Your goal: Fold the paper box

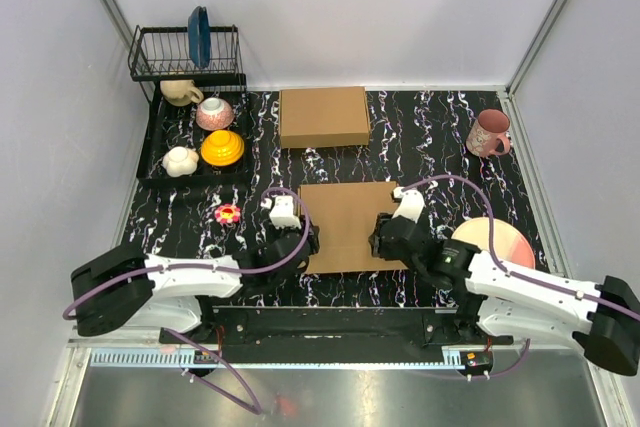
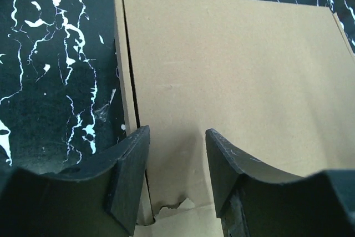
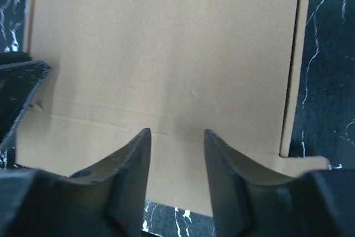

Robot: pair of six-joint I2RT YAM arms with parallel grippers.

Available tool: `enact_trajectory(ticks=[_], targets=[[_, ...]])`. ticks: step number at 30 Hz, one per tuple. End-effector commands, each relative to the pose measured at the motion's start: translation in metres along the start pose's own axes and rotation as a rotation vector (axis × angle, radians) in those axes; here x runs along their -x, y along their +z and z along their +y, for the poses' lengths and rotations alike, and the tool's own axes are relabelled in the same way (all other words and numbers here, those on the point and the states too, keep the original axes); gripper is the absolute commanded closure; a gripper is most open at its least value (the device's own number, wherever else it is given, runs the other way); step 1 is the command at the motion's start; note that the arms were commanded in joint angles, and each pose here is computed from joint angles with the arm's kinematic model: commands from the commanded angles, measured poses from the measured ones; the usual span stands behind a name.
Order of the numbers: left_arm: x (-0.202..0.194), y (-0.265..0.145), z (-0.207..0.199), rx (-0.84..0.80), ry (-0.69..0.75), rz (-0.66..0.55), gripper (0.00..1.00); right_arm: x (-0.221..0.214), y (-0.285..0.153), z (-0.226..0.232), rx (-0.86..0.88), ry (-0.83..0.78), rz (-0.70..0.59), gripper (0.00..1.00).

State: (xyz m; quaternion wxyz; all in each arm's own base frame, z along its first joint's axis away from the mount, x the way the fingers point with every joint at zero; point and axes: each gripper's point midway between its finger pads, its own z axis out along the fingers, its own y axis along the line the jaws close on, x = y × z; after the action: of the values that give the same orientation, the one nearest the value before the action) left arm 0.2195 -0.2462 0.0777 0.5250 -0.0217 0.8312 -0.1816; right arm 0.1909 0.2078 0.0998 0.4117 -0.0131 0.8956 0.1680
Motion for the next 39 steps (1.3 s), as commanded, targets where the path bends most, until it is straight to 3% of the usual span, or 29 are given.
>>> enact_trajectory(ticks=[1,8,11,13,17,24,32,39], targets=[[-0.033,0.002,0.021,0.070,0.017,0.122,0.49,0.052,-0.025,0.006,-0.004,0.050,-0.138,0.46],[0.035,-0.014,0.024,0.058,-0.088,-0.107,0.40,0.102,-0.052,-0.023,-0.125,0.067,-0.339,0.32],[0.064,-0.021,0.032,0.045,-0.175,-0.176,0.32,0.106,-0.045,-0.043,-0.179,0.100,-0.344,0.25],[0.071,-0.020,0.039,0.039,-0.236,-0.190,0.21,0.102,-0.032,-0.053,-0.178,0.129,-0.303,0.21],[0.070,-0.005,0.051,-0.003,-0.312,-0.146,0.09,0.090,-0.001,-0.052,-0.052,0.217,-0.211,0.19],[0.048,0.009,0.047,-0.098,-0.377,-0.086,0.01,0.077,0.036,-0.045,0.058,0.292,-0.195,0.17],[0.031,0.023,0.023,-0.209,-0.400,-0.018,0.03,0.041,0.063,-0.051,0.058,0.289,-0.097,0.19],[-0.007,0.035,0.020,-0.229,-0.403,0.089,0.37,0.020,0.069,-0.055,0.053,0.316,-0.054,0.33]])
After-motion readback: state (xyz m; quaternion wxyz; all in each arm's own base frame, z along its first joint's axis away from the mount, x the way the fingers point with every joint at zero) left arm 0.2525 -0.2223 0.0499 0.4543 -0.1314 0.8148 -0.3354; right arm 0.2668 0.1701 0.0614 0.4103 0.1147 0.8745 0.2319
